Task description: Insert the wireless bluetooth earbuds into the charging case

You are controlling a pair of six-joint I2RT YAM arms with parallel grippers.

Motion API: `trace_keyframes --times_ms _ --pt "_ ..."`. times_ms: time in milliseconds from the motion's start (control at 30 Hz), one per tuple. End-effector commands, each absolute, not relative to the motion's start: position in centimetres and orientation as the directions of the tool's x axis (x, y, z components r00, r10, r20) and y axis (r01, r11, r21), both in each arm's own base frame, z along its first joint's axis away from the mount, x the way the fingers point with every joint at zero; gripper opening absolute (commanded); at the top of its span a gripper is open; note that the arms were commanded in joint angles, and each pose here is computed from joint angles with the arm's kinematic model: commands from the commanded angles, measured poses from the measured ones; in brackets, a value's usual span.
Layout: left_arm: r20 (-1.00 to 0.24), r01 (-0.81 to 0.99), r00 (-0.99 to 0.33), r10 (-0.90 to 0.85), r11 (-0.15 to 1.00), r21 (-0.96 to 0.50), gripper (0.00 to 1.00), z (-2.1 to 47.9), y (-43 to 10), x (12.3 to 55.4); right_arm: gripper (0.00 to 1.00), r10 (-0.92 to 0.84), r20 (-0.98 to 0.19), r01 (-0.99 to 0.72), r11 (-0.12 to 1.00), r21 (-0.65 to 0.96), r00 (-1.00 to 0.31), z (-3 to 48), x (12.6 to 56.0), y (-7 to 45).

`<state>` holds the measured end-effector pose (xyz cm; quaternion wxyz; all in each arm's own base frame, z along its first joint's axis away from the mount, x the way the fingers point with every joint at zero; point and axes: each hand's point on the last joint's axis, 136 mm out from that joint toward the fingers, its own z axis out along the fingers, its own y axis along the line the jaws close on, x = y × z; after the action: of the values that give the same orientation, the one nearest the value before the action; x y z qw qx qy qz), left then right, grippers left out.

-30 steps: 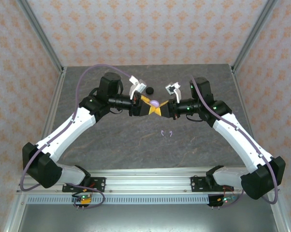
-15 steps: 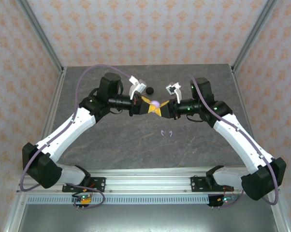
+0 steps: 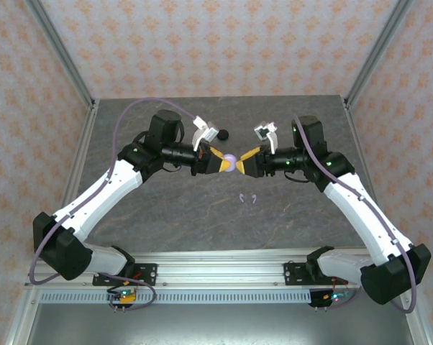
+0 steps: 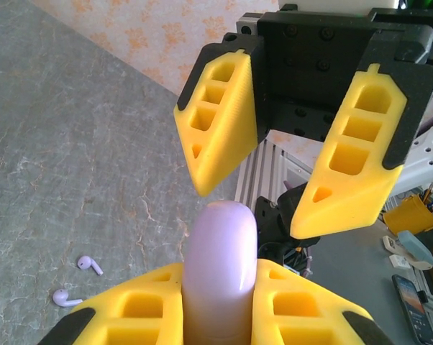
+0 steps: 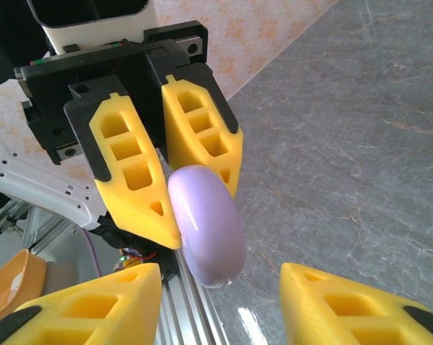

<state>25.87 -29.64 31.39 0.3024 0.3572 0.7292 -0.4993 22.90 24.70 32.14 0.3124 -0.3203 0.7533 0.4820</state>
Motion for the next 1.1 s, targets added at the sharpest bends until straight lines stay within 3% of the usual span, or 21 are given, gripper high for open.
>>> trace_keyframes --times_ms 0,333,600,800,1067 --pt "-0.825 0.851 -0.522 0.216 0.192 -0.488 0.14 33.4 -29.7 24.9 0.49 -0.19 -0.806 -0.82 0.26 0.509 -0.561 33.8 22.3 25.1" --pt "-0.826 0.854 -0.519 0.22 0.171 -0.491 0.14 33.6 -29.8 24.6 0.46 -0.226 -0.788 -0.818 0.236 0.525 -0.572 33.0 22.6 26.4" --pt "-0.821 0.85 -0.525 0.222 0.177 -0.496 0.15 33.3 -29.8 24.7 0.25 -0.219 -0.795 -0.821 0.23 0.522 -0.566 33.5 22.6 26.6" --pt "-0.823 0.84 -0.536 0.19 0.223 -0.495 0.37 33.1 -29.6 25.2 0.2 -0.174 -0.809 -0.818 0.266 0.511 -0.562 33.7 23.1 26.3" --pt "-0.825 0.82 -0.551 0.122 0.26 -0.509 0.43 33.0 -29.2 25.7 0.2 -0.15 -0.804 -0.805 0.275 0.526 -0.576 33.7 23.4 26.2"
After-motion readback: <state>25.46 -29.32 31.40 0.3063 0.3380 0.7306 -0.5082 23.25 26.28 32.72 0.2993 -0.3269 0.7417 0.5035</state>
